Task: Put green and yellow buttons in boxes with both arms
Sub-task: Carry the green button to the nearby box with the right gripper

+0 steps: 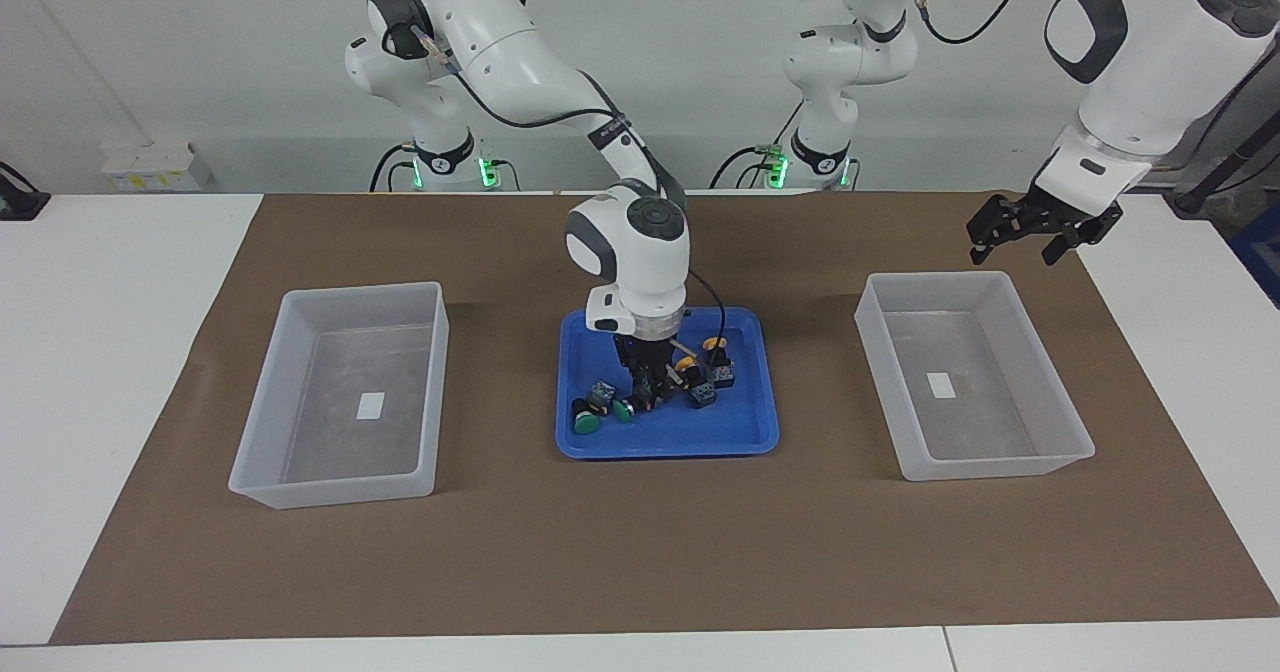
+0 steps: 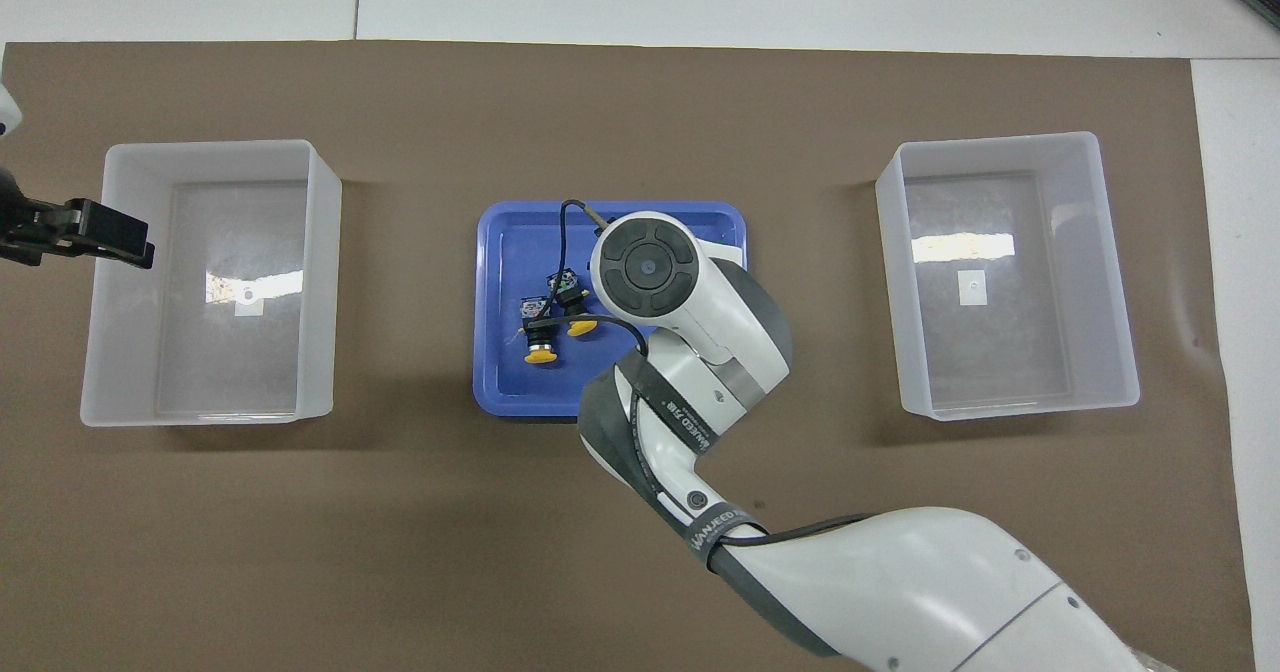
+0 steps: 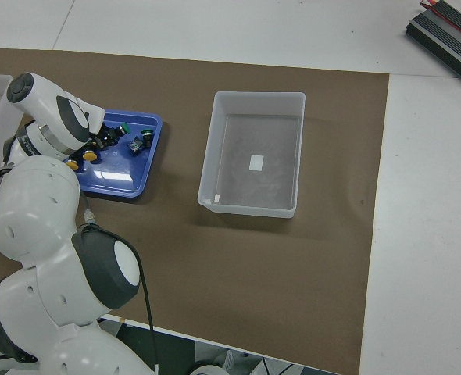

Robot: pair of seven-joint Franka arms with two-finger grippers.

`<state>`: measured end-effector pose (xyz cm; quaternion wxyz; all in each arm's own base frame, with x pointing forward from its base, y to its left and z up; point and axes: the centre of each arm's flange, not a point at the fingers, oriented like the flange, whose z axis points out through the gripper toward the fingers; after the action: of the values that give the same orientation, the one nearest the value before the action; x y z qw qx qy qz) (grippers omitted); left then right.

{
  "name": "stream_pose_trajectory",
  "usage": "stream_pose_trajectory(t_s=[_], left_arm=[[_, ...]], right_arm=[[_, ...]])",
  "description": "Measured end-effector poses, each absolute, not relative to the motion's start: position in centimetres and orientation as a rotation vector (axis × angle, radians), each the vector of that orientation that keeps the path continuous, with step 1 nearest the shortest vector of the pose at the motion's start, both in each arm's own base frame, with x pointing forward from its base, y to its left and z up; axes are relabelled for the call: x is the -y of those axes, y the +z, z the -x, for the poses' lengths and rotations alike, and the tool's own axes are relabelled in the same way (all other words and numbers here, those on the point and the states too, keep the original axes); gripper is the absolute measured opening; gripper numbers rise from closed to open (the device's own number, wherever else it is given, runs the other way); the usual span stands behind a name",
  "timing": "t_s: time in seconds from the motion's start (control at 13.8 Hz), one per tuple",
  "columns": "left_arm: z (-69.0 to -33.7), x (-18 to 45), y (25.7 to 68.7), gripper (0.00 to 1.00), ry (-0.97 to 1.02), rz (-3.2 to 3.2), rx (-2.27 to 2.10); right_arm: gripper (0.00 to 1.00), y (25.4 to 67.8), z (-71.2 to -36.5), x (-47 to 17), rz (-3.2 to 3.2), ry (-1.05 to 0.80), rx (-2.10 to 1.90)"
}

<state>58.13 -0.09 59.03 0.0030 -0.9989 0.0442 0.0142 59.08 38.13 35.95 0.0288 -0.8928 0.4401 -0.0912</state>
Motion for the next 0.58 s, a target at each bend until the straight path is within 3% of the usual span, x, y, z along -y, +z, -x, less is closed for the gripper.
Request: stream_pose_trajectory(t_s=[0.22,0.58], left_arm=[[-58.1,0.1,59.0,1.00,0.045,3.132,-0.138],[-58.1,0.1,59.0,1.00,0.045,3.132,-0.138]], right_arm=[[0.41,40.0,-59.1,-33.9,2.855,-0.272,-1.303],[0.41,42.0,-59.2,-24.6,3.061,-0.204,-1.061]])
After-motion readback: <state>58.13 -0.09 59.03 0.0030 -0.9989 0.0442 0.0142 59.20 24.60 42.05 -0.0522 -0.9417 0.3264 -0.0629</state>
